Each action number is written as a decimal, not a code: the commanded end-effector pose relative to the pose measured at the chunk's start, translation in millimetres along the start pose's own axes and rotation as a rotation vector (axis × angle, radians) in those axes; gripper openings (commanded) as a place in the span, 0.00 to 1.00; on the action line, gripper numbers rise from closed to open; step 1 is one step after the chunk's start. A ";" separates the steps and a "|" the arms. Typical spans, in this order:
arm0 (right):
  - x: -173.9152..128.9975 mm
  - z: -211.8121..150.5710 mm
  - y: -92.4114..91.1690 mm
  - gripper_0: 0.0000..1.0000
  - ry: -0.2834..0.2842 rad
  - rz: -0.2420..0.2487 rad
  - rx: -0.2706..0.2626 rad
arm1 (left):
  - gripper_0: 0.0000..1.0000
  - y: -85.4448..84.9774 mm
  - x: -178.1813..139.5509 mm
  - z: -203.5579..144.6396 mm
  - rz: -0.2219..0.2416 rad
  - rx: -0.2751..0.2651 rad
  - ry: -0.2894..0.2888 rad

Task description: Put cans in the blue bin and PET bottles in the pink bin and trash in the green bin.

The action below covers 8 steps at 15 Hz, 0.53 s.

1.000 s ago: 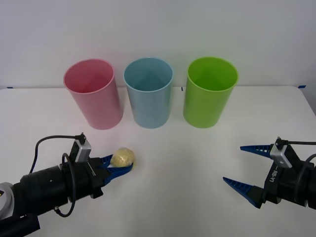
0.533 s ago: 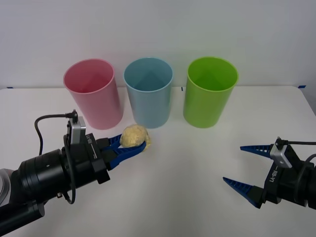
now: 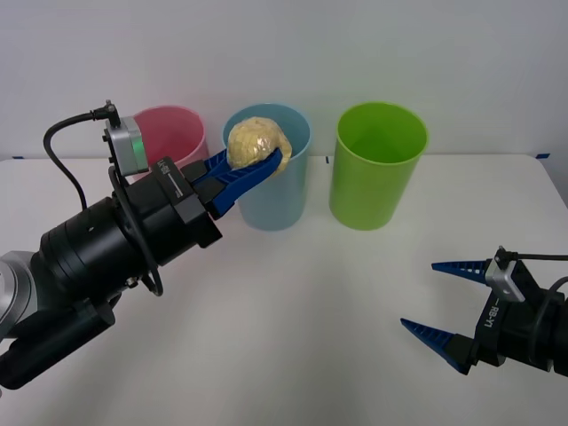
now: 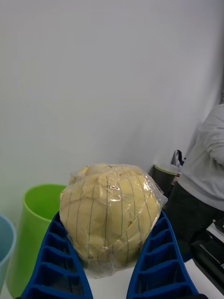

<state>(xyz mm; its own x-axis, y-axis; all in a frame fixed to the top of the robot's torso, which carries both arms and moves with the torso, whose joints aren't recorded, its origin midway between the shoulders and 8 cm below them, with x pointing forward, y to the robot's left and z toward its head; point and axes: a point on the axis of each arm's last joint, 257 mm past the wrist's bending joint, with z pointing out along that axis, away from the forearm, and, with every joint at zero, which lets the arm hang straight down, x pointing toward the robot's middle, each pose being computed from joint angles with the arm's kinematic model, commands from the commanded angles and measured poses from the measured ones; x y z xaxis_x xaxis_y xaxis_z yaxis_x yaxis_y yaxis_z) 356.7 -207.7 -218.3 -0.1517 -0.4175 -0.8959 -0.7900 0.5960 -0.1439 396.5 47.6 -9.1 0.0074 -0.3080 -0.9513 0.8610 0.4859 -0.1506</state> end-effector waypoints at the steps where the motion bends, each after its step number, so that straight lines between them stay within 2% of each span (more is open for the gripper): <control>1: 0.0 0.0 0.0 1.00 0.000 0.000 0.000 | 0.00 2.2 -20.2 19.9 0.098 -0.048 -0.046; 3: 0.0 0.0 0.0 1.00 0.000 0.000 0.000 | 0.00 5.4 -21.6 30.0 0.099 -0.067 -0.043; 5: 0.0 0.0 0.0 1.00 0.000 0.000 0.000 | 0.00 3.1 -22.5 46.8 0.071 -0.053 -0.041; 8: 0.0 0.0 0.0 1.00 0.000 0.000 0.000 | 0.00 14.6 -27.3 74.3 0.112 -0.031 -0.008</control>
<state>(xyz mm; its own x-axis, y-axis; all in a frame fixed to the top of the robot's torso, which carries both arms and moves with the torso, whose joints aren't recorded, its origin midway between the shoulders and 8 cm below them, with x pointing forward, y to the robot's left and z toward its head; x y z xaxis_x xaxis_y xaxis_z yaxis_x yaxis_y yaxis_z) 356.7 -207.7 -218.3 -0.1517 -0.4175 -0.8959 -0.7900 0.5960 -0.1439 440.1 4.0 33.0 0.1043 -0.2745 -0.9559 0.8367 0.5438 -0.0649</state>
